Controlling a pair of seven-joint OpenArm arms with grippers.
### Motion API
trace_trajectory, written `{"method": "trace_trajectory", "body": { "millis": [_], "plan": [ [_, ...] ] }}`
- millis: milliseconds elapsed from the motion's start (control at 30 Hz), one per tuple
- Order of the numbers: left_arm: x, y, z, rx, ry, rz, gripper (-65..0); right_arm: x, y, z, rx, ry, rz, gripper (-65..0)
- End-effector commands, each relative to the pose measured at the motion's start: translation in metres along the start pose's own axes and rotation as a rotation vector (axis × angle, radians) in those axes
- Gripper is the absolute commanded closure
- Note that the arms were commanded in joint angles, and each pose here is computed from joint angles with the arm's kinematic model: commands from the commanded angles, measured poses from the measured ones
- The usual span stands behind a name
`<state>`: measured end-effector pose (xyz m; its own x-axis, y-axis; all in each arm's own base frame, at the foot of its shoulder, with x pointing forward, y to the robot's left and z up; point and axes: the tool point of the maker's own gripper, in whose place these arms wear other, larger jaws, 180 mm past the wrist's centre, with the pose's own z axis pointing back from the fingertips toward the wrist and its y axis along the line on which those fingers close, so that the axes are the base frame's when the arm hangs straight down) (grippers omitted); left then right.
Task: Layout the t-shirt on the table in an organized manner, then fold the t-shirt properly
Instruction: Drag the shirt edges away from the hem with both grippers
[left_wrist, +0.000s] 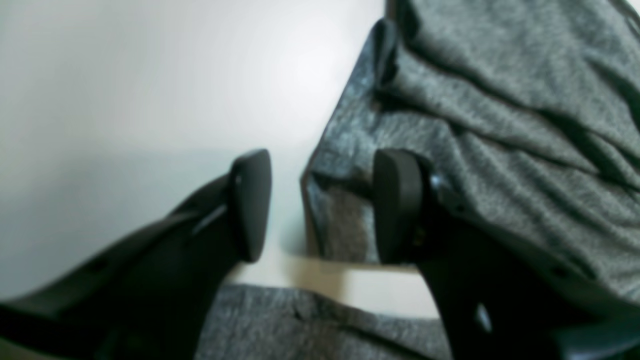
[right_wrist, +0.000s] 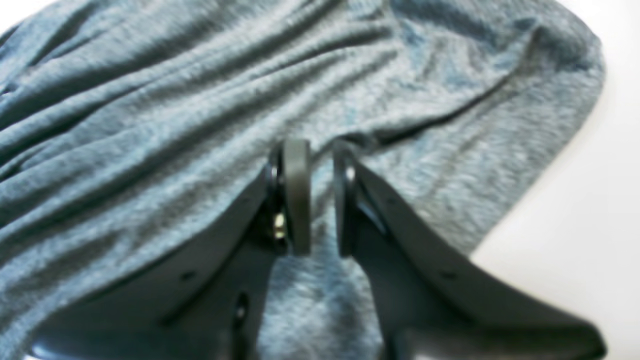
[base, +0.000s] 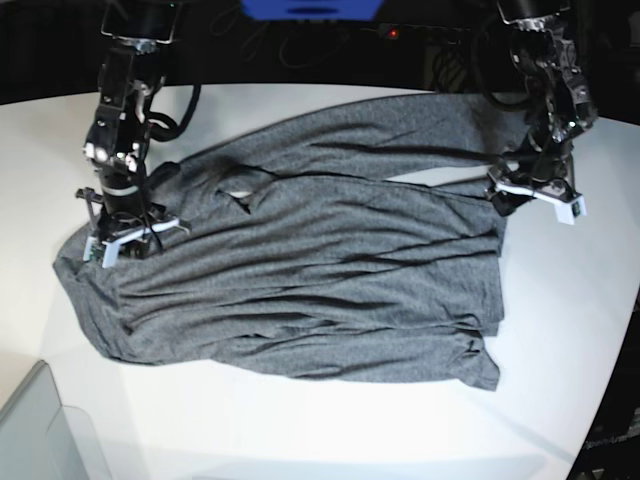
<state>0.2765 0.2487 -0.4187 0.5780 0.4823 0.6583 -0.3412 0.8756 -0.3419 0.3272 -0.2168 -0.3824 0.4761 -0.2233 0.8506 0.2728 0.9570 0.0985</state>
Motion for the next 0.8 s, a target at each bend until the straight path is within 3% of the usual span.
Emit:
{"method": "trace_trajectory", "body": {
  "millis": [0, 167, 367, 533, 767],
  "plan": [
    [0.017, -0.005, -0.001, -0.017, -0.043, -0.008, -32.0, 0.018, 0.002, 0.0, 0.006, -0.057, 0.003, -7.2],
    [0.011, -0.002, -0.004, -0.01, -0.025, 0.001, -28.7, 0.012, 0.0, 0.002, 0.002, -0.046, 0.004, -7.1],
    [0.019, -0.007, -0.008, -0.02, -0.033, 0.002, -1.0, 0.012, 0.001, 0.002, 0.004, -0.045, 0.004, -7.0],
    [0.024, -0.009, -0.004, -0.025, -0.049, -0.004, 0.0, 0.012, 0.001, 0.002, 0.004, -0.045, 0.004, -7.0],
    [0.067, -0.03, 0.036, -0.068, -0.19, -0.105, -0.1, 0.012, 0.001, 0.002, 0.004, -0.045, 0.004, -7.0]
  ]
}}
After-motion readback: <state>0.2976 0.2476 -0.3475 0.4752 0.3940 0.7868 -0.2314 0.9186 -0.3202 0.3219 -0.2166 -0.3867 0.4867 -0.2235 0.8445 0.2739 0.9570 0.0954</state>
